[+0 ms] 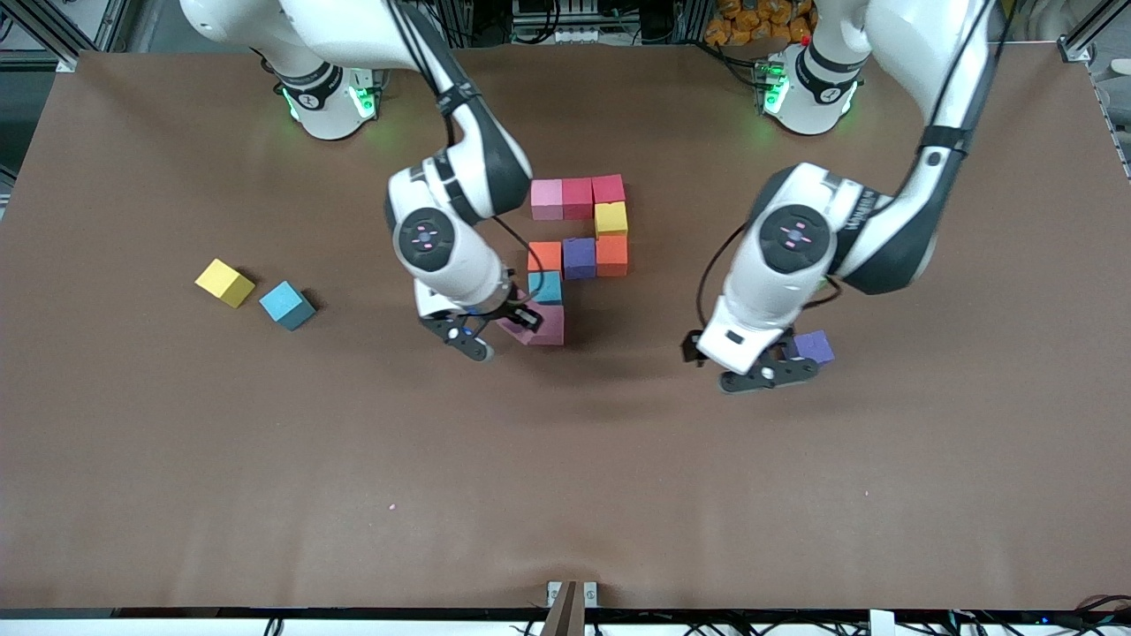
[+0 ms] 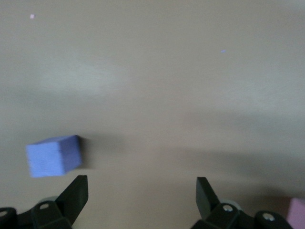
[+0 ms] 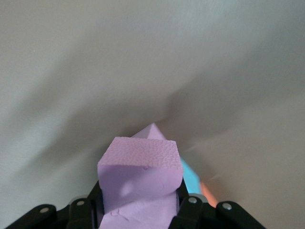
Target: Form number 2 with 11 blocks
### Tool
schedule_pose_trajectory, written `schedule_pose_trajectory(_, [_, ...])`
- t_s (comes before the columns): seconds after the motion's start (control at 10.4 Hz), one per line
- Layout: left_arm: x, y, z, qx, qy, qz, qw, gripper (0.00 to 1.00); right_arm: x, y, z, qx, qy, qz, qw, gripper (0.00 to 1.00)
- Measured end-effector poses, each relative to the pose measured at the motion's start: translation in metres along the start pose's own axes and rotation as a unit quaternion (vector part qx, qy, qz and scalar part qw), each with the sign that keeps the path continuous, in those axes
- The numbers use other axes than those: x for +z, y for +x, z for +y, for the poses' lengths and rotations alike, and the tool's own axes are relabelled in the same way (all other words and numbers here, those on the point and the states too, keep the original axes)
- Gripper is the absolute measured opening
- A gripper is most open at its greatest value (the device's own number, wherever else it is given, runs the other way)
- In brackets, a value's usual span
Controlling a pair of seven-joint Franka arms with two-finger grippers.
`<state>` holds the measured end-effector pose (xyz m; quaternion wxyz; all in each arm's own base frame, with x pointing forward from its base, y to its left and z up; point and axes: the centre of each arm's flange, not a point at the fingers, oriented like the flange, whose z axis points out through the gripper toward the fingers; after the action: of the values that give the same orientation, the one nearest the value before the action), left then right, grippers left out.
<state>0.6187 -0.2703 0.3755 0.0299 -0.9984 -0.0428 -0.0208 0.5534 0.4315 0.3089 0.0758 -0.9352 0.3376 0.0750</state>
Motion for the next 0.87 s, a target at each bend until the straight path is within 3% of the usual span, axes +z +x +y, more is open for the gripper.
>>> schedule_pose_trajectory(0.19, [0.004,0.015,-0.049,0.056,0.006,-0.013,0.998,1.0,0.014,-0.019,-0.016,0.067,0.002,-0.004,0.998,0.59])
schedule_pose_trajectory(0.48, [0.024,0.023,-0.096,0.088,0.012,-0.035,0.995,1.0,0.022,-0.039,-0.034,0.172,0.008,-0.009,0.985,0.59])
schedule_pose_trajectory(0.87, [0.065,0.019,-0.146,0.079,0.019,-0.078,0.994,1.0,0.014,-0.065,-0.05,0.31,0.02,-0.023,0.95,0.59])
